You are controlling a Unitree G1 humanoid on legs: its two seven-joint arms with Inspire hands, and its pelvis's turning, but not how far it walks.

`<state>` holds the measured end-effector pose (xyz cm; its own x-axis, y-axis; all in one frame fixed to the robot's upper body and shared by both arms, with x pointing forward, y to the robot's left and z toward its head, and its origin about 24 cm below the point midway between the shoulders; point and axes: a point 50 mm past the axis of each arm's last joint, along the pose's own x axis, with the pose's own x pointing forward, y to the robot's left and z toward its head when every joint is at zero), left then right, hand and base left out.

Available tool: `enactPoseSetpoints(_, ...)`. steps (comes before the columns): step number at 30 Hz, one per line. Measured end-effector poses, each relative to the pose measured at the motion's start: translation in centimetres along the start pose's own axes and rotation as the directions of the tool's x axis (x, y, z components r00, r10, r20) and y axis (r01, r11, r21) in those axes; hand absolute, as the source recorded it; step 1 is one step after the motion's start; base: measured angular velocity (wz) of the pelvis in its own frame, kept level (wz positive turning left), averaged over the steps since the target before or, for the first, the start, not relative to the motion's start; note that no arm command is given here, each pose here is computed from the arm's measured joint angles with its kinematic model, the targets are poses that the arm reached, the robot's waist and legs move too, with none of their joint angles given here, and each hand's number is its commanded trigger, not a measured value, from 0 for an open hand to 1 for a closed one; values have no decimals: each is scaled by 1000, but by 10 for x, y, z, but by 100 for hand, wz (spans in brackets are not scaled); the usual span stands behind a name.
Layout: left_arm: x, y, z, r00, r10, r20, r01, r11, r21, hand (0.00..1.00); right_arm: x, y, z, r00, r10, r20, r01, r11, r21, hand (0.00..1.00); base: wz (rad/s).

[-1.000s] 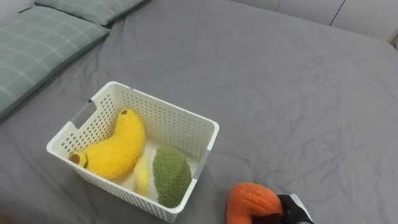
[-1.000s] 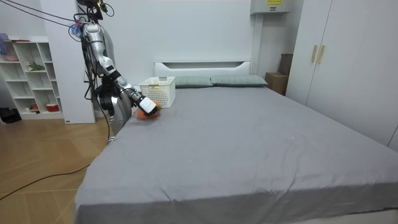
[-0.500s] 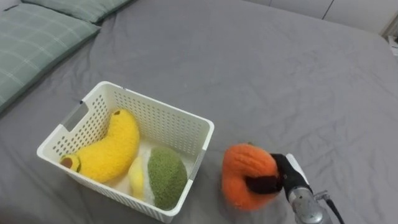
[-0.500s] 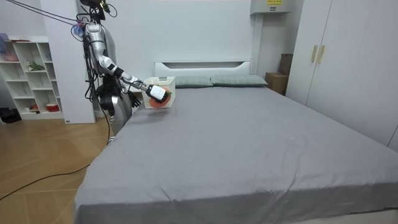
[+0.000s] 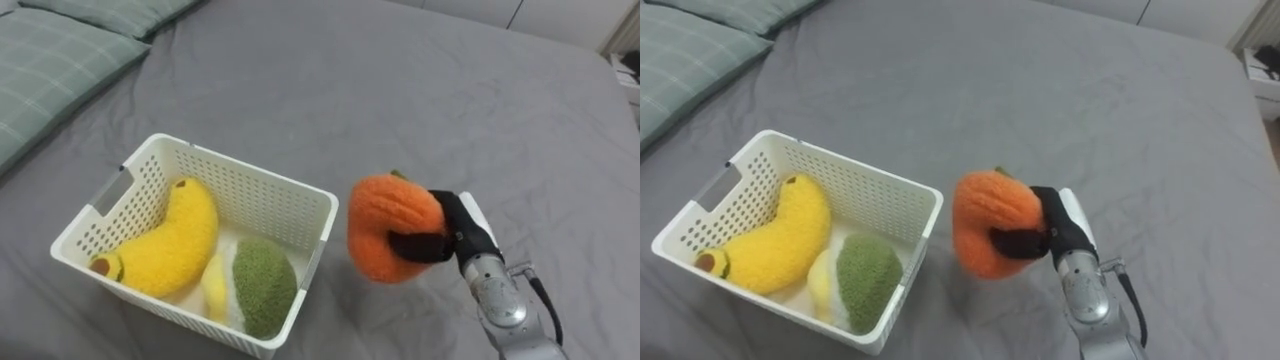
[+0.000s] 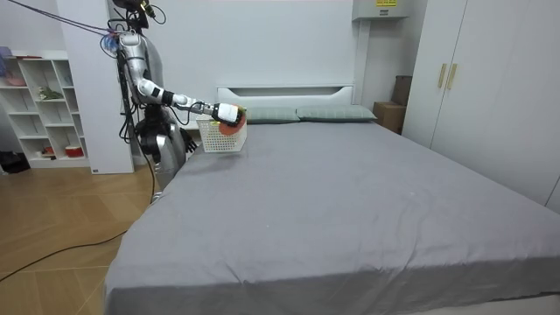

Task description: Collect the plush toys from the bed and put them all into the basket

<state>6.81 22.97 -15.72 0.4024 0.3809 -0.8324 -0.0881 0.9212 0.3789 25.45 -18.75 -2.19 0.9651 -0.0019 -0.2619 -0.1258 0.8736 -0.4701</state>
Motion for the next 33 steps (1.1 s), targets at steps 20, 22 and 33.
enactPoseSetpoints(20,2,-2,6,1000,-19,3,19,1000,0,0,2,-18,79,954,-20,298,29,999,-26,100,-3)
enactPoseSetpoints(22,2,-2,6,1000,-20,2,20,1000,3,0,-1,-20,91,940,-26,341,38,999,-26,100,0)
enactPoseSetpoints(33,4,-5,15,999,-26,22,25,999,44,0,-3,-6,132,884,57,465,-21,996,-84,75,-1)
